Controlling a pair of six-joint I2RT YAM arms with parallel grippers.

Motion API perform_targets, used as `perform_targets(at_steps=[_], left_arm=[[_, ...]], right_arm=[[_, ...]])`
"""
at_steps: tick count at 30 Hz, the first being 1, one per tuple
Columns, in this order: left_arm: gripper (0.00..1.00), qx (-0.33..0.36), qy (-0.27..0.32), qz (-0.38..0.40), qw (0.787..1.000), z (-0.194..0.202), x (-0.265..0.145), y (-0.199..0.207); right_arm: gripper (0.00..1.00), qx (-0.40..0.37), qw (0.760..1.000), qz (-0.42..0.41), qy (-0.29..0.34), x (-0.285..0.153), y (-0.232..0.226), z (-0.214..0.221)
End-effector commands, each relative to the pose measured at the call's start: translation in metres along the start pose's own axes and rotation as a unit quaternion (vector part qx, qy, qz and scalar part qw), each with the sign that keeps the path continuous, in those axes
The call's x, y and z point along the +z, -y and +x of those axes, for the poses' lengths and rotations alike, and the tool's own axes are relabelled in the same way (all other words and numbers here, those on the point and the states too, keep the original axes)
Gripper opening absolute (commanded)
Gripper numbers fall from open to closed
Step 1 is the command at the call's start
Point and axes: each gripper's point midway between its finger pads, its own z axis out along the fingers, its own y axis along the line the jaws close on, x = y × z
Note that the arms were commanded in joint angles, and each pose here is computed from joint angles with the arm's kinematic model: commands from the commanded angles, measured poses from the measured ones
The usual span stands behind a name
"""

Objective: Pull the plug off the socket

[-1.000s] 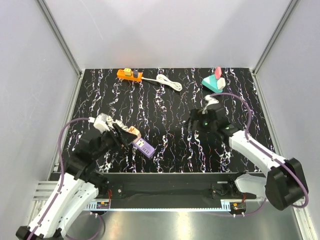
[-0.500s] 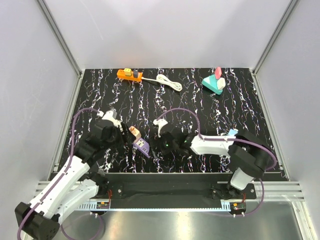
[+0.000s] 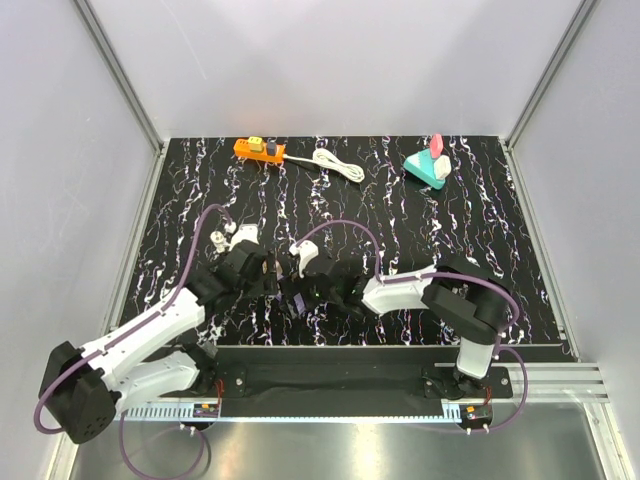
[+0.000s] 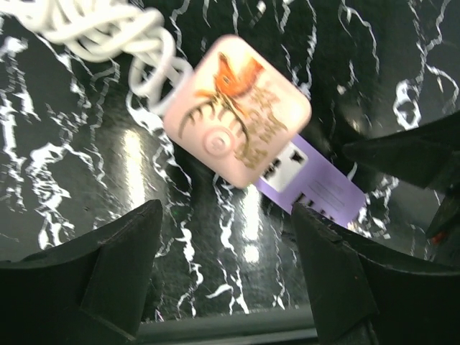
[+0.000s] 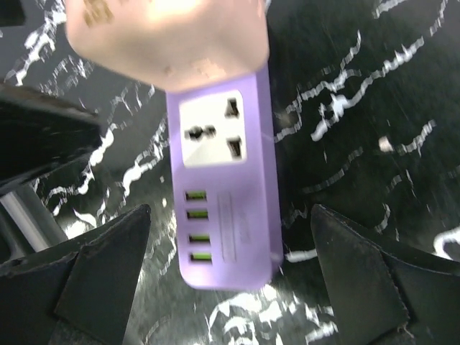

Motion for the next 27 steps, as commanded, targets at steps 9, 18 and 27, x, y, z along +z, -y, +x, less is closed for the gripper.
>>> perform_targets(at_steps=[9, 18, 27], left_arm=[[0.77, 0.053, 0.059, 0.006, 0.997, -0.041, 0.017, 0.019], [0.76, 0.068, 0.074, 0.019, 0.995, -0.049, 0.03, 0.03], [0.72, 0.085, 0.061, 0.012, 0.994, -0.048, 0.046, 0.03]], right_arm=[[1.0, -0.006, 0.999, 0.025, 0.043, 0.019, 0.016, 0.015], [0.83, 0.001, 0.998, 0.03, 0.054, 0.015, 0.018, 0.012], [0.69, -0.009, 0.999, 0.025, 0.046, 0.021, 0.017, 0.017]])
